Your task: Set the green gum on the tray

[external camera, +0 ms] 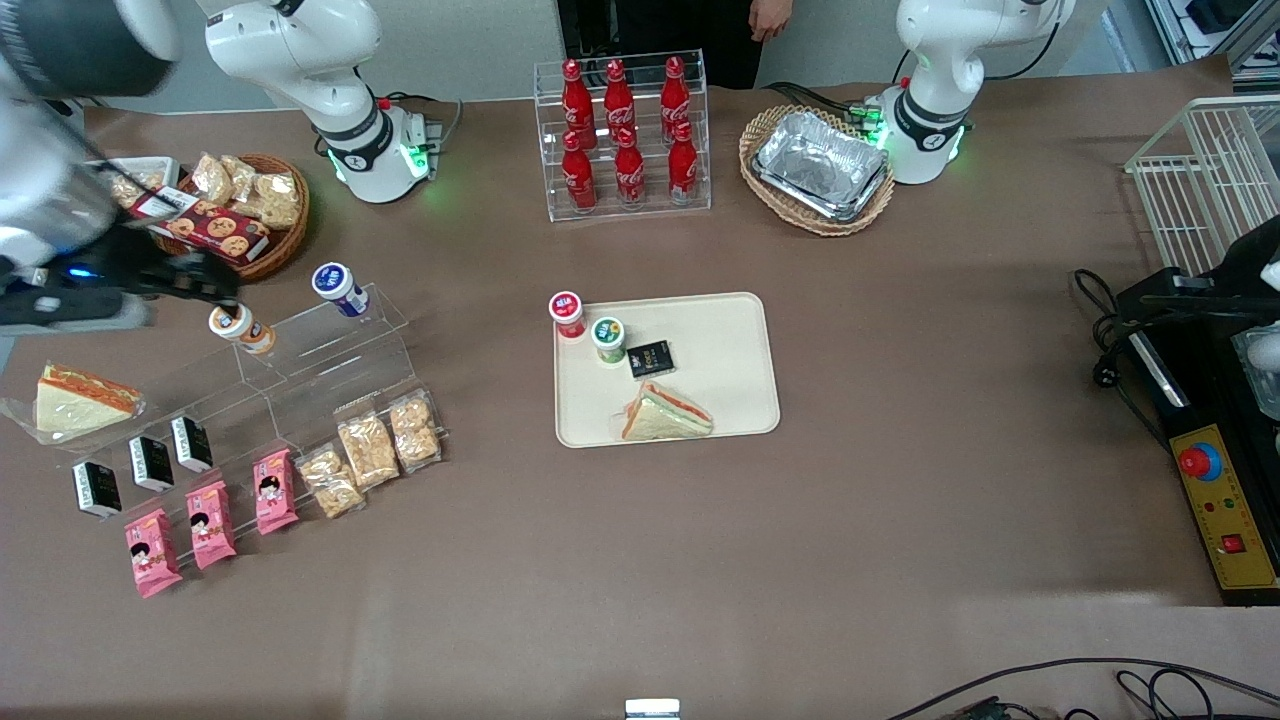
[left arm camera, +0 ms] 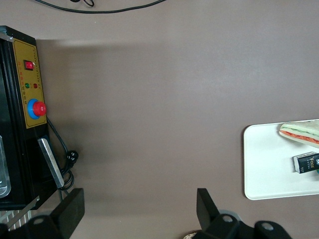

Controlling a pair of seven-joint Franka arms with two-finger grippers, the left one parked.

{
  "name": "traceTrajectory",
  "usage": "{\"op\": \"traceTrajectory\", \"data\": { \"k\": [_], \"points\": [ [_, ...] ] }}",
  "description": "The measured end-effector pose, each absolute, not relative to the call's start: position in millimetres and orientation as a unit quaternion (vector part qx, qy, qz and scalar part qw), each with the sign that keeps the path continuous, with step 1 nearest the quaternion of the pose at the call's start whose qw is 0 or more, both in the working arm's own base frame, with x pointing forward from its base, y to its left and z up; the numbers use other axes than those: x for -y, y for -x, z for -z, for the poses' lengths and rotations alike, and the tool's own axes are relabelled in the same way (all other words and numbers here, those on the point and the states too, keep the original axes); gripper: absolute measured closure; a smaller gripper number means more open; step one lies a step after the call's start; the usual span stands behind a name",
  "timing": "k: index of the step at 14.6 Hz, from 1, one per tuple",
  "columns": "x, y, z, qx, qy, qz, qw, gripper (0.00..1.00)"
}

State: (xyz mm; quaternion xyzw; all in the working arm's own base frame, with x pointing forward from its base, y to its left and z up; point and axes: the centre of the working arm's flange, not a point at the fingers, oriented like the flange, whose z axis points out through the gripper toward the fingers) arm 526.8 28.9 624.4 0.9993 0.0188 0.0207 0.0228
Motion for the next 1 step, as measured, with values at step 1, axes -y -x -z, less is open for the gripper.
{"op": "traceTrajectory", "data": {
  "k": [1],
  "points": [
    [-7.1,-524.1,-628.5,-0.011,-1.000,-0.015,0.021,0.00]
  ]
}}
